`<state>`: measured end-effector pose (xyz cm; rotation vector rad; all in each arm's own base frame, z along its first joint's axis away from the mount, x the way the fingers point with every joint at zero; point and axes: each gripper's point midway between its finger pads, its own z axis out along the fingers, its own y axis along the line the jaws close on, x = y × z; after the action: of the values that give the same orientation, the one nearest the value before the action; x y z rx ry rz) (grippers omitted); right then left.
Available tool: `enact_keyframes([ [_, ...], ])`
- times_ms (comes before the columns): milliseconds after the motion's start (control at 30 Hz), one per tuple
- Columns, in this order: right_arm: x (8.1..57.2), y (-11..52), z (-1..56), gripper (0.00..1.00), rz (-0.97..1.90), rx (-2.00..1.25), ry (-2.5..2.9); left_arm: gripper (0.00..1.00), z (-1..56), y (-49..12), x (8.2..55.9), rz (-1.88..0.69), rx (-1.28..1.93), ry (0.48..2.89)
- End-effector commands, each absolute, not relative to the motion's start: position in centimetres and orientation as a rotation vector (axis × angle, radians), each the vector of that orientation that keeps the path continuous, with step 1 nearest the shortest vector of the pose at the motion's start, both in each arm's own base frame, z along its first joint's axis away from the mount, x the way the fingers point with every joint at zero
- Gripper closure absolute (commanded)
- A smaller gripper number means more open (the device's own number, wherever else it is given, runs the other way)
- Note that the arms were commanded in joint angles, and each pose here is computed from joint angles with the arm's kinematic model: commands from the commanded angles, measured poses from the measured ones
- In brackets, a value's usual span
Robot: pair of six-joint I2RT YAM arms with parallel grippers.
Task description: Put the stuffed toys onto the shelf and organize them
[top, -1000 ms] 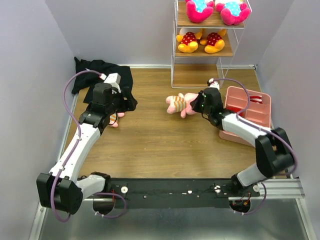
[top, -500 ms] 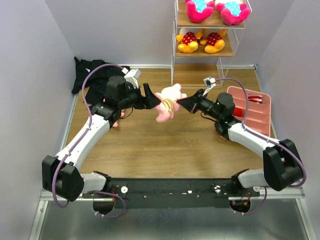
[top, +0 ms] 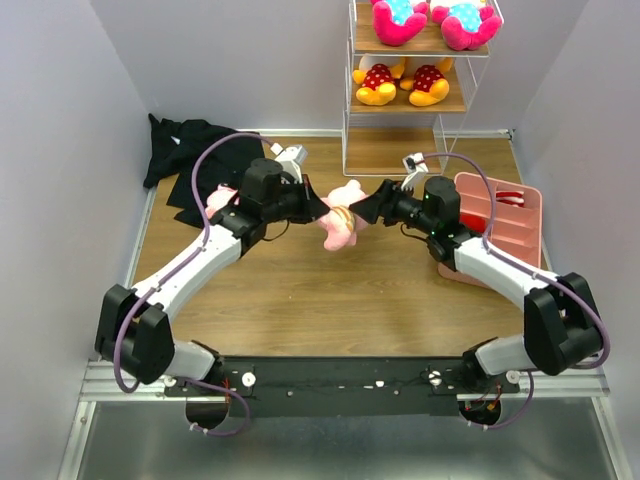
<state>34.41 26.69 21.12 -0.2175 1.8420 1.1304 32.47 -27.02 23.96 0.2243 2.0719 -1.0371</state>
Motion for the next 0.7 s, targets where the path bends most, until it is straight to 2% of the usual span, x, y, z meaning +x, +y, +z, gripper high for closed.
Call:
enact_keyframes([
  [0,35.3,23.6,20.6,0.26,0.909,-0.043,1.996,1.00,22.5,-27.0,35.5,-0.684,0.158,2.097],
  [133,34.9,20.9,19.6,0.26,0.772,0.053,2.027,1.00,21.0,-27.3,36.9,-0.368,0.164,2.131],
  [167,34.6,20.8,19.6,0.27,0.768,0.045,2.023,1.00,20.8,-26.4,37.6,-0.244,0.127,2.125],
  [233,33.6,20.7,19.2,0.27,0.755,-0.054,2.001,1.00,19.9,-27.9,37.7,-0.172,0.163,2.165],
  [400,32.8,19.5,19.5,0.25,0.643,-0.174,1.960,1.00,20.0,-30.9,37.7,-0.319,0.150,2.193],
  [567,32.9,16.8,21.1,0.21,0.473,-0.143,1.939,1.00,21.1,-30.8,37.2,-0.346,0.124,2.201],
  [667,32.2,17.6,22.4,0.21,0.526,-0.216,1.892,1.00,22.4,-30.7,36.9,-0.370,0.117,2.186],
])
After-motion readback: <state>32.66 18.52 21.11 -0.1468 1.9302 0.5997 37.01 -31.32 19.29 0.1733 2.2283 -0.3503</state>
